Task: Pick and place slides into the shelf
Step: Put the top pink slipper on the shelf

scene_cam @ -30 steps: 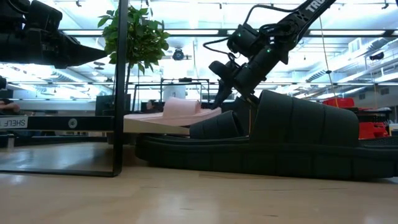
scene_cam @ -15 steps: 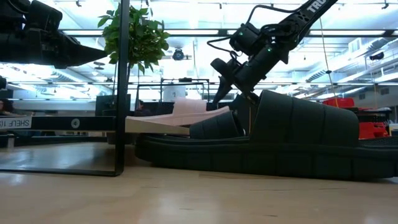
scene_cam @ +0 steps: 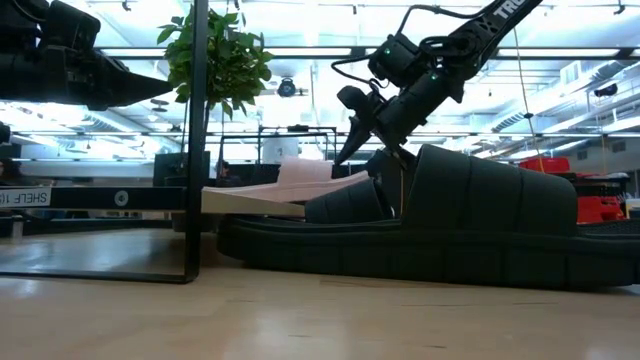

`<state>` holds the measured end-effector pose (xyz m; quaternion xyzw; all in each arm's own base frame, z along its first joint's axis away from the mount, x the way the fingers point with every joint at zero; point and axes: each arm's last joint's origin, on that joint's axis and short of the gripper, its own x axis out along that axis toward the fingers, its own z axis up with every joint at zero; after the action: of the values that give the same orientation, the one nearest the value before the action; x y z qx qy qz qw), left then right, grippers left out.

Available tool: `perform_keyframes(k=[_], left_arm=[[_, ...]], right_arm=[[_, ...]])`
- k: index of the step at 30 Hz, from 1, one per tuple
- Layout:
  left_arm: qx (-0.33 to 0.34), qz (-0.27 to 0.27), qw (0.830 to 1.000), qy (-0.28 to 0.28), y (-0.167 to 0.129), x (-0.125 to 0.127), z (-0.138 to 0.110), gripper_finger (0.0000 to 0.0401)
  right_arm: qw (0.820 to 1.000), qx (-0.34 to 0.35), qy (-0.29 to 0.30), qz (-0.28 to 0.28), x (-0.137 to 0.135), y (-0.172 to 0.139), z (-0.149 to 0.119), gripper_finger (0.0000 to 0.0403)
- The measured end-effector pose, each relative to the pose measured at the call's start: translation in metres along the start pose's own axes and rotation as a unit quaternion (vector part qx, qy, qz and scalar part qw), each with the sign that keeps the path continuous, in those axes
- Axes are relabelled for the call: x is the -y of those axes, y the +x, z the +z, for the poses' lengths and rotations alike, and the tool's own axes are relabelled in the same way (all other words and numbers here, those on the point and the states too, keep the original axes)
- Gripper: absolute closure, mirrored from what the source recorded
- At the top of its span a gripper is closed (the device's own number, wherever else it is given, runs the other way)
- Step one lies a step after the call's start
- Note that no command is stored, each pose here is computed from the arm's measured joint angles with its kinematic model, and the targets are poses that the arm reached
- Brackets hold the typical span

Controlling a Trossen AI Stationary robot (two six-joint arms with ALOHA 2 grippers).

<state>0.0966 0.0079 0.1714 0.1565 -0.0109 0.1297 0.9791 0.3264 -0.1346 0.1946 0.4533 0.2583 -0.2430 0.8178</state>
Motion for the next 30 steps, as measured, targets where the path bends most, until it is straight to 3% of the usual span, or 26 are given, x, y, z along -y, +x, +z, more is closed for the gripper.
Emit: perform_keyframes(k=[9,19,22,27,30], left_arm=[[0.0,0.0,1.0,0.0,0.0,0.0,0.0,0.0385],[-0.001,0.0,1.0,0.0,0.0,0.0,0.0,0.0381],[-0.001,0.0,1.0,0.0,0.0,0.0,0.0,0.0386],[-0.001,0.0,1.0,0.0,0.0,0.0,0.0,0.0387],[-0.001,0.0,1.0,0.0,0.0,0.0,0.0,0.0382]], right_arm=[[0.999,-0.038,0.0,-0.034,0.008,-0.001,-0.006,0.0251],[0.997,-0.055,0.003,-0.052,0.014,-0.002,-0.007,0.0262],[0.997,-0.054,0.0,-0.047,0.013,-0.002,-0.007,0.0289],[0.998,-0.05,-0.016,-0.034,0.009,-0.001,-0.007,0.0383],[0.999,-0.043,-0.013,-0.016,0.007,-0.001,-0.005,0.0386]])
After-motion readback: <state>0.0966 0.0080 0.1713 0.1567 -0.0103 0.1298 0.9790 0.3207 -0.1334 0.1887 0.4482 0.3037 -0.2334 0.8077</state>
